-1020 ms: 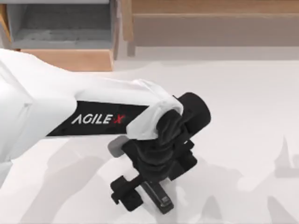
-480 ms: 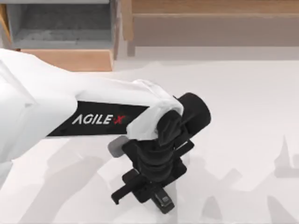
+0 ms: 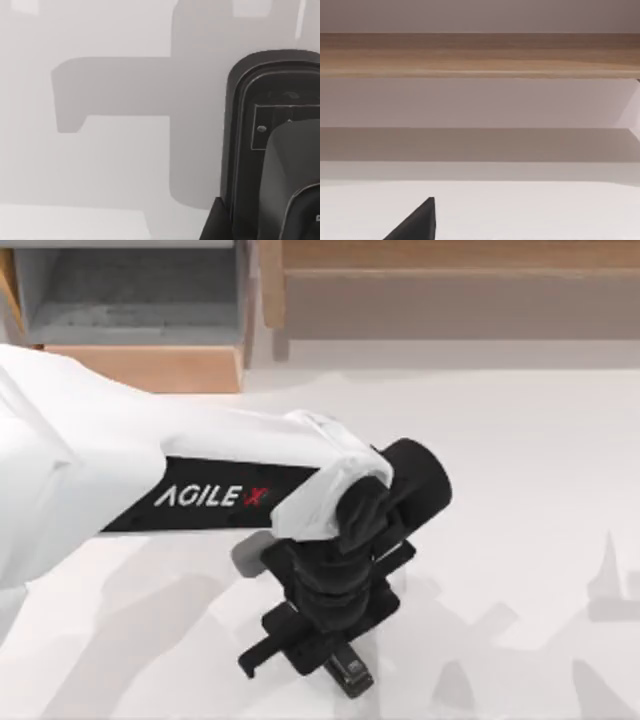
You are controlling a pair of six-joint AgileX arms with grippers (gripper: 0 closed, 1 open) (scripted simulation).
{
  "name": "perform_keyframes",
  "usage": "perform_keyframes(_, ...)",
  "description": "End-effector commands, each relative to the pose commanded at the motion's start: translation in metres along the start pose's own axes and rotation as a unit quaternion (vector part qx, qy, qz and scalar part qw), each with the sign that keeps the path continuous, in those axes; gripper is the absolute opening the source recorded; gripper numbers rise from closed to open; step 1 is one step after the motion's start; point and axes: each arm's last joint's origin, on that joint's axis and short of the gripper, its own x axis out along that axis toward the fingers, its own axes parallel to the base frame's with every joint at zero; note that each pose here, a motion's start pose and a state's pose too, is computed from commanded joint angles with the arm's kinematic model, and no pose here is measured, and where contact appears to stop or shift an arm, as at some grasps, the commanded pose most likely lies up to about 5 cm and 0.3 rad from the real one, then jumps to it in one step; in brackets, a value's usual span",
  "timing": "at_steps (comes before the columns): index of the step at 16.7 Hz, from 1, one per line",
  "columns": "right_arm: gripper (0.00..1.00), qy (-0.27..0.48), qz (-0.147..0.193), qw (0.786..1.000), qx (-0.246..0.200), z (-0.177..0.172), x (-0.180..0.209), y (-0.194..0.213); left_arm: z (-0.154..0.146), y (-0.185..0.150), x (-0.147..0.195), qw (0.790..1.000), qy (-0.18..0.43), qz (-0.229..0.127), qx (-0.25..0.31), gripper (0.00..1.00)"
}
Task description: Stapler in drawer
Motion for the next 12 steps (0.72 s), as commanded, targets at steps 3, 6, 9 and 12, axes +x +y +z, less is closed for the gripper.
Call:
perform_keyframes(3, 1.00, 0.000, 0.000, 1.000, 0.000, 0.000, 0.000, 0.000, 0.000, 0.000, -0.003, 1.000, 0.000, 0.000, 0.000, 0.00)
perform_keyframes(6, 1.00, 0.000, 0.000, 1.000, 0.000, 0.000, 0.000, 0.000, 0.000, -0.001, -0.011, 1.000, 0.000, 0.000, 0.000, 0.00)
perform_keyframes(9, 1.00, 0.000, 0.000, 1.000, 0.000, 0.000, 0.000, 0.000, 0.000, -0.001, -0.019, 1.000, 0.000, -0.001, 0.000, 0.00)
perform_keyframes(12, 1.00, 0.000, 0.000, 1.000, 0.000, 0.000, 0.000, 0.000, 0.000, 0.000, -0.027, 1.000, 0.000, 0.000, 0.000, 0.00)
